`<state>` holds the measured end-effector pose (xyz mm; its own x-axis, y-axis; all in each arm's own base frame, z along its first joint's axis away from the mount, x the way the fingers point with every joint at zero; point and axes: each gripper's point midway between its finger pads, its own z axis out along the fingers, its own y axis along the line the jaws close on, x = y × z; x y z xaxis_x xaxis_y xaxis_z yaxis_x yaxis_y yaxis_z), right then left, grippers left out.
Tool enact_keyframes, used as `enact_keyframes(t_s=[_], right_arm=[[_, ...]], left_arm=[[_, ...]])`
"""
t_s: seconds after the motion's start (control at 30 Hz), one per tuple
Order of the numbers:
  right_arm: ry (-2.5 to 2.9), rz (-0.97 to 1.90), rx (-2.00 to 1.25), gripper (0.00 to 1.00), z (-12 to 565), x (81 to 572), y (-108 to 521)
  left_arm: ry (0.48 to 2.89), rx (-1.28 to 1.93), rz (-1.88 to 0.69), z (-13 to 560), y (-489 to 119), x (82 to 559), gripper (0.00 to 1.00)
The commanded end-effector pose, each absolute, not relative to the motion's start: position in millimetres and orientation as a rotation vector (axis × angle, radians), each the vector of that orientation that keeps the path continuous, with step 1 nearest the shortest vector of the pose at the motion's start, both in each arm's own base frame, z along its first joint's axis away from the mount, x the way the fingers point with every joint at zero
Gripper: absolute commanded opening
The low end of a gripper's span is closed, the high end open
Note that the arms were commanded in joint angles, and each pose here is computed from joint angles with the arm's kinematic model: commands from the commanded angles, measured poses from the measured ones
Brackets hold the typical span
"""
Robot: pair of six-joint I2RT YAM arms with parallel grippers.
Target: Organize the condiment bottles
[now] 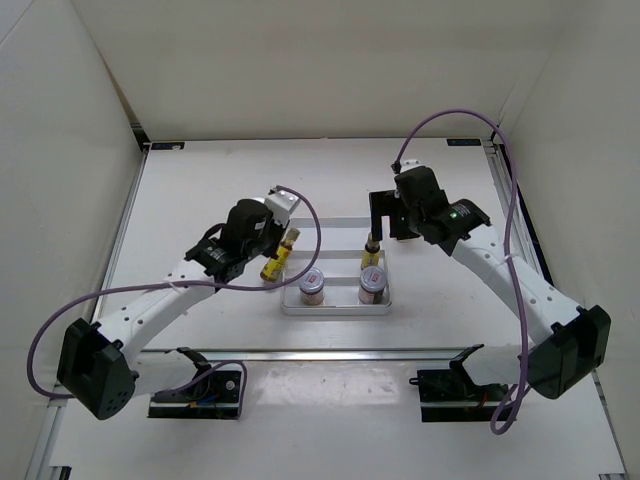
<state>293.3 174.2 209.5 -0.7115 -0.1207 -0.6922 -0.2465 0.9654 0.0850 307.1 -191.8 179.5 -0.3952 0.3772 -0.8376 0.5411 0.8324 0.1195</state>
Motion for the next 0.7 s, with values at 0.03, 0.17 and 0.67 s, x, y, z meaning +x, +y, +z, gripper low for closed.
enact_keyframes(t_s=[0.03, 0.17, 0.67], right_arm=[[2.36, 0.22, -0.239, 1.0, 213.4, 289.5, 169.4], [2.36, 0.22, -0.239, 1.0, 213.3, 289.4, 169.4], [2.368, 0.215, -0.241, 1.0, 209.0, 286.3, 167.3]], left_arm=[[1.914, 0.649, -0.297, 213.6, -218.8, 307.4, 0.11], [1.897, 0.657, -0.297, 215.8, -227.9, 308.3, 0.11], [2.125, 0.546, 0.102, 149.0, -165.6, 325.3, 0.78]])
